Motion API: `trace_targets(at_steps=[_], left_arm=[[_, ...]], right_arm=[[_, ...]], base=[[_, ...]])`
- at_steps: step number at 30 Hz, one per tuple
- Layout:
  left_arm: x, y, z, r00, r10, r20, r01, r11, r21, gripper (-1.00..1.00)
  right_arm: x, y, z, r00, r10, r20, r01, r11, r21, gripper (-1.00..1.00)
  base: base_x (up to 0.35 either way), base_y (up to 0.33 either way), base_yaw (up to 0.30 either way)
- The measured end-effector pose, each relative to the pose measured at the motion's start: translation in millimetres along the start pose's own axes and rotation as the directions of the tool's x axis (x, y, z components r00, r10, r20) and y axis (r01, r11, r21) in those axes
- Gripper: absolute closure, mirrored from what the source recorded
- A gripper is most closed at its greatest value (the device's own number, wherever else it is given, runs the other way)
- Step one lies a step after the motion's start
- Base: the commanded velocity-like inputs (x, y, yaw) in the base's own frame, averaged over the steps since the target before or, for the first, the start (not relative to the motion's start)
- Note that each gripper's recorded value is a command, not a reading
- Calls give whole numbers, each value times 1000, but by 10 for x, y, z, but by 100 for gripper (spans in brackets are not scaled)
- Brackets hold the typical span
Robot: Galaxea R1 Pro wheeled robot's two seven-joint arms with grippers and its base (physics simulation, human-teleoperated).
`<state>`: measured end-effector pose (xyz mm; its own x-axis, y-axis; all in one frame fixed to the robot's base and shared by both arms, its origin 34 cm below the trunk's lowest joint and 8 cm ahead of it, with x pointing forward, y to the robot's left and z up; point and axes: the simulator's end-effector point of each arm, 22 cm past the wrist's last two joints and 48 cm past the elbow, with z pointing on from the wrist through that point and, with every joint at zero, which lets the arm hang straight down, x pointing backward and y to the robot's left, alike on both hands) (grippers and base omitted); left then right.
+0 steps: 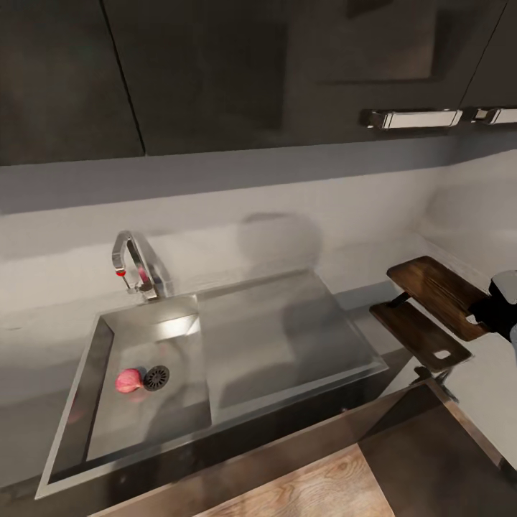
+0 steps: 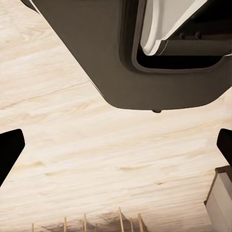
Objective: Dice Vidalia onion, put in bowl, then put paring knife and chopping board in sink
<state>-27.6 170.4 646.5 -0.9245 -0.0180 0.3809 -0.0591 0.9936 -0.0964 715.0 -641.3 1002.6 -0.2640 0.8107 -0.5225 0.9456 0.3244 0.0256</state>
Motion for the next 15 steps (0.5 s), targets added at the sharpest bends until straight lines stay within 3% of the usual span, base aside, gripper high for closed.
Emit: trace_targets(at_steps=[1,2,3,4,5,7,8,9,11,12,13,14,15], left_arm=[[-1,-1,0,1000,0,0,0,1000,0,-100],[0,-2,0,1000,0,0,0,1000,0,-100],[-1,-2,0,1000,0,0,0,1000,0,-100],[-1,-3,0,1000,0,1,0,1000,0,-100],[-2,-6,0,1000,0,0,0,1000,1,-100],[-1,-10,0,1000,0,0,0,1000,1,-100],[-2,-11,0,1000,0,0,0,1000,1,-100],[-1,-13,0,1000,1,1,-1,1000,2,-100],[-1,-14,0,1000,0,1,0,1000,2,-100],[-1,-15,0,1000,0,0,0,1000,2,-100],[-1,-15,0,1000,0,0,0,1000,2,-100],[-3,-15,0,1000,1,1,-1,1000,2,-100],[-3,-15,0,1000,1,0,-1,1000,2,-100]], right_arm=[[17,29,-2,1000,7,-5,-7,1000,-9,100],[24,-6,-9,999,-42,-4,42,999,11,100],[103,60,-6,999,-33,-31,33,999,-11,100],[154,62,-21,995,-86,-40,87,996,0,100],[223,122,-18,995,-71,-63,70,997,-22,100],[226,78,-23,991,-118,-63,118,993,-3,100],[240,139,-30,994,-82,-69,80,996,-26,100],[214,64,-34,989,-136,-60,136,991,4,100],[286,127,-42,988,-126,-88,124,992,-24,100],[316,70,-39,978,-181,-100,181,983,-5,100],[373,150,-42,982,-149,-120,145,989,-38,100],[381,127,-66,972,-200,-121,198,980,-27,100],[461,183,-59,971,-191,-144,186,981,-50,100]], base=[[0,0,0],[0,0,0],[0,0,0],[0,0,0],[0,0,0],[0,0,0],[0,0,0],[0,0,0],[0,0,0],[0,0,0],[0,0,0],[0,0,0],[0,0,0]])
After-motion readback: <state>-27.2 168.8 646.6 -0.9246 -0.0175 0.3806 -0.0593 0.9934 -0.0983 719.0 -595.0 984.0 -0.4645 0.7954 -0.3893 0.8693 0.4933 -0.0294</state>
